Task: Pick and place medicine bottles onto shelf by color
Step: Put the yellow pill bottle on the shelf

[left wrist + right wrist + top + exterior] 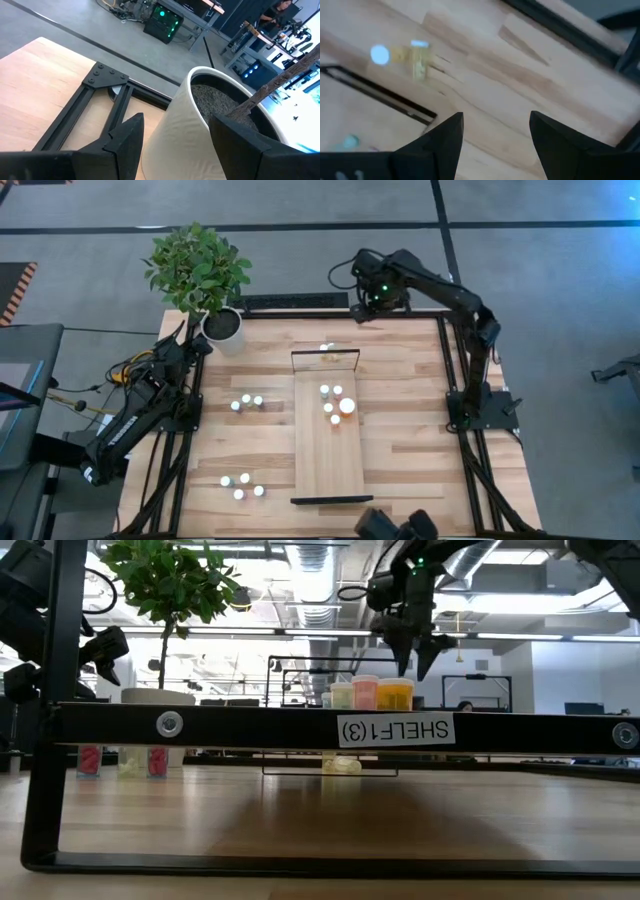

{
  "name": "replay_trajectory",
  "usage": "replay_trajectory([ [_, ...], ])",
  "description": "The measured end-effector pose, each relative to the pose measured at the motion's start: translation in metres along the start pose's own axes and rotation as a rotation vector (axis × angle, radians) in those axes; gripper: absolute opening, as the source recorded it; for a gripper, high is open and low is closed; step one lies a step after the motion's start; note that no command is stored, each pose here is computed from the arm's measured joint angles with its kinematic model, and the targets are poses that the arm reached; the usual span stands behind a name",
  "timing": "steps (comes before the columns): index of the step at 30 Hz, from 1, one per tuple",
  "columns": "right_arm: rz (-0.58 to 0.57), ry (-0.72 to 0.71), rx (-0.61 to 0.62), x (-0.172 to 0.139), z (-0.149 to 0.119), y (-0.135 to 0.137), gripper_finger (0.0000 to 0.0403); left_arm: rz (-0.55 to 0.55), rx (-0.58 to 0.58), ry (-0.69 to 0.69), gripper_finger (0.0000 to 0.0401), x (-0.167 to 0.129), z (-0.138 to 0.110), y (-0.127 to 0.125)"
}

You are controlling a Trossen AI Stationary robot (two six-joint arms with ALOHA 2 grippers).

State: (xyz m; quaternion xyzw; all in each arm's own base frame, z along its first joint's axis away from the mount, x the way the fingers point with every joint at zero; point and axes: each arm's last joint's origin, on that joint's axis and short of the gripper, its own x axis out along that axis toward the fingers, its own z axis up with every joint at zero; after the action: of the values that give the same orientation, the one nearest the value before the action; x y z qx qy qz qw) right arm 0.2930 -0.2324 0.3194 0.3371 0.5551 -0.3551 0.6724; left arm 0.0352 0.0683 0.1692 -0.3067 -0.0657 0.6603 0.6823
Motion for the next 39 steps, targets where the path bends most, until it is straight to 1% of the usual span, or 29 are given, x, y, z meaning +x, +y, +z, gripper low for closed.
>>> replay_trajectory([
  [2,0.000,0.007,-0.060,0.003,0.001,0.002,0.0249,0.000,0.000,-0.001,0.0210,0.000,0.000,0.000],
  [4,0.006,0.001,-0.072,0.004,0.002,0.003,0.0249,0.000,0.000,0.000,0.0210,0.000,0.000,0.000],
  [8,0.045,-0.083,-0.072,0.002,0.007,0.013,0.0249,0.000,0.000,0.000,0.0210,0.000,0.000,0.000],
  [12,0.140,-0.134,0.013,-0.009,0.008,0.025,0.0249,0.001,0.000,-0.001,0.0210,0.000,0.000,0.000],
  [14,0.163,-0.151,0.064,-0.012,0.008,0.030,0.0249,0.000,0.000,-0.001,0.0210,0.000,0.000,0.000],
  [17,0.202,-0.203,0.188,-0.013,0.011,0.041,0.0249,0.001,0.000,0.000,0.0210,0.000,0.000,0.000],
  [20,0.212,-0.251,0.350,-0.013,0.011,0.055,0.0249,0.001,0.000,0.000,0.0210,0.000,0.000,0.000],
  [22,0.211,-0.279,0.432,-0.010,0.010,0.066,0.0249,0.001,0.000,-0.001,0.0210,0.000,0.000,0.000],
  [24,0.212,-0.294,0.481,-0.009,0.006,0.076,0.0249,0.001,0.000,-0.001,0.0210,0.000,0.000,0.000],
  [26,0.230,-0.328,0.493,-0.006,0.006,0.089,0.0248,0.000,0.000,-0.001,0.0210,0.000,0.000,0.000],
  [29,0.211,-0.298,0.498,0.009,0.007,0.096,0.0242,0.001,0.000,-0.001,0.0210,0.000,0.000,0.000],
  [31,0.235,-0.295,0.494,0.018,0.011,0.103,0.0235,0.001,0.000,-0.001,0.0210,0.000,0.000,0.000],
  [36,0.254,-0.174,0.518,0.048,0.018,0.107,0.0218,-0.001,-0.001,-0.002,0.0210,0.000,0.000,0.000],
  [39,0.262,-0.130,0.516,0.058,0.019,0.108,0.0211,0.000,-0.001,-0.002,0.0210,0.000,0.000,0.000],
])
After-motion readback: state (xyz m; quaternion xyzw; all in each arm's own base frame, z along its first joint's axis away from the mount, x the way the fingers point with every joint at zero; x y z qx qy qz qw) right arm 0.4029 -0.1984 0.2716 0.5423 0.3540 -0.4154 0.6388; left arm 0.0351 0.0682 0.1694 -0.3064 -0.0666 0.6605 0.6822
